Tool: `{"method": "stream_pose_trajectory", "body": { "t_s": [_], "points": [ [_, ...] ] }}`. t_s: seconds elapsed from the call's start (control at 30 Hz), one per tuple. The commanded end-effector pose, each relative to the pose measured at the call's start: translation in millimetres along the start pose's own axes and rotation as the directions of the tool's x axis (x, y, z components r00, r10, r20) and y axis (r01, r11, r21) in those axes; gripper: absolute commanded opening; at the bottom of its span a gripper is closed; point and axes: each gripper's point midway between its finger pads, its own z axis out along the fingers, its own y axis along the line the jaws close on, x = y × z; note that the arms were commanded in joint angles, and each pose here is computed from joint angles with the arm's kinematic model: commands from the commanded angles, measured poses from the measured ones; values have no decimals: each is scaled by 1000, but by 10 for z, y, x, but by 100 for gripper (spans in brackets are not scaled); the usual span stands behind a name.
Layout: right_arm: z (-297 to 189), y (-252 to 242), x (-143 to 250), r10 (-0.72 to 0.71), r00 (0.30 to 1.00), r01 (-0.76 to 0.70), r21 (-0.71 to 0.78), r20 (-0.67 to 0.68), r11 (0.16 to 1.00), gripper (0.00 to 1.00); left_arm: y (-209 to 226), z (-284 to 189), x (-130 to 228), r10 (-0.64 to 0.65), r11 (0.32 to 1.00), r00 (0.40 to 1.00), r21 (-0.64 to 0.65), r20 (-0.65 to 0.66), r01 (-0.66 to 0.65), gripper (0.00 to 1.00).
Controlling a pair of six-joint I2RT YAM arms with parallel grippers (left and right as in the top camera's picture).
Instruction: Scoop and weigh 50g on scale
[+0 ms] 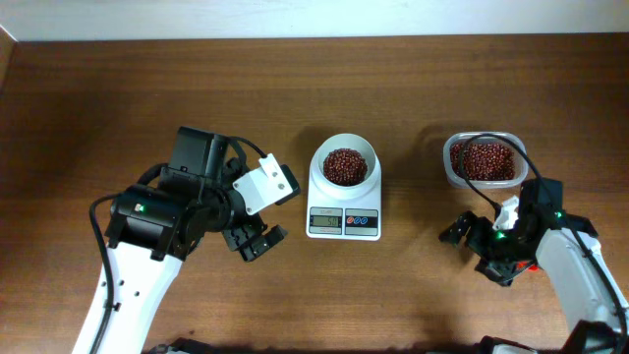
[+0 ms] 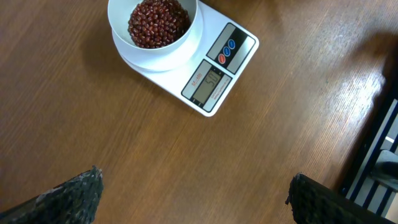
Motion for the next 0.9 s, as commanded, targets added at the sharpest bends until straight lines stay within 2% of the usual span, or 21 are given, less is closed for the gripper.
{"method": "stream_pose_trajectory", "body": {
  "t_s": [0.0,0.07,0.17,0.37,0.67,0.87],
  "points": [
    [-285,389,-94,-234,966,248,-141,108,959,99,3,-59,-55,18,1000,999,-7,26,-18,99],
    [-529,679,-101,-357,912,398,-226,204,889,99,3,-59,-55,18,1000,999,-7,26,-18,99],
    [-897,966,-110,-406,851,499,-270,334,824,99,3,-59,-55,18,1000,1000,-7,26,-18,99],
    [-1082,1044,-71,-339,863,458,-295,375,839,99,3,-59,-55,18,1000,999,-7,26,-18,99],
    [-968,994,-115,-325,886,425,-295,331,856,99,3,-59,-55,18,1000,999,-7,26,-18,99],
    [-1015,1039,-124,-337,871,449,-299,358,842,99,3,-59,-55,18,1000,1000,-7,26,-18,99]
  ]
}}
